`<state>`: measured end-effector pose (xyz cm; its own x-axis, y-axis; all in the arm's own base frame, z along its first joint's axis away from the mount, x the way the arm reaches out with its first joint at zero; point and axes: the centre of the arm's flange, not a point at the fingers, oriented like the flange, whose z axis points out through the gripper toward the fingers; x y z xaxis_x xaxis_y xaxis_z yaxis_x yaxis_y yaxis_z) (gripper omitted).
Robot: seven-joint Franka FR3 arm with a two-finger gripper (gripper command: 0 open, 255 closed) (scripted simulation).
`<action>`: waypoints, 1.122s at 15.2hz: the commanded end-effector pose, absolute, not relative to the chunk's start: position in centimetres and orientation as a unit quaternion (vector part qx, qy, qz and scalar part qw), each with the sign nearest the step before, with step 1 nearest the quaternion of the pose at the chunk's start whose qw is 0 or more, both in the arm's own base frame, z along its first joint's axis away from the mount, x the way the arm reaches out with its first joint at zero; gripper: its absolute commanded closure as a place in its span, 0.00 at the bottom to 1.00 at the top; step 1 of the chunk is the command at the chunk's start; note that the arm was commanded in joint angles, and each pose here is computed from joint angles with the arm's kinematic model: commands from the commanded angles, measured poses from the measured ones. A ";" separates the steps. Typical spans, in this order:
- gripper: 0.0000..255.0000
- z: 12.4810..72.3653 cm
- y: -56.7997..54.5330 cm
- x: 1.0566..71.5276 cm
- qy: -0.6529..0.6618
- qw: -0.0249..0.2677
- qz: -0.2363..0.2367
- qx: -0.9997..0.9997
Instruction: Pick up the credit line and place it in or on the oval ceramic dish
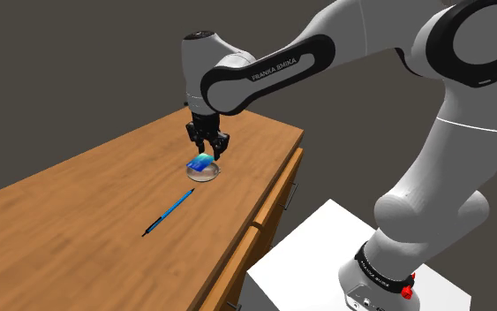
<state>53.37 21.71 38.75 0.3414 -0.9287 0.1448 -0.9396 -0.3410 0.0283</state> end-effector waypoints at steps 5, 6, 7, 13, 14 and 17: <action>0.00 38.7 21.7 53.4 -0.572 0.053 0.051 0.817; 0.00 38.7 21.7 53.4 -0.572 0.053 0.051 0.817; 0.00 38.7 21.7 53.4 -0.572 0.053 0.051 0.817; 0.00 42.6 22.3 53.3 -0.572 0.053 0.051 0.817; 0.00 43.7 22.4 53.3 -0.572 0.053 0.051 0.817; 0.00 43.7 22.4 53.3 -0.572 0.053 0.051 0.817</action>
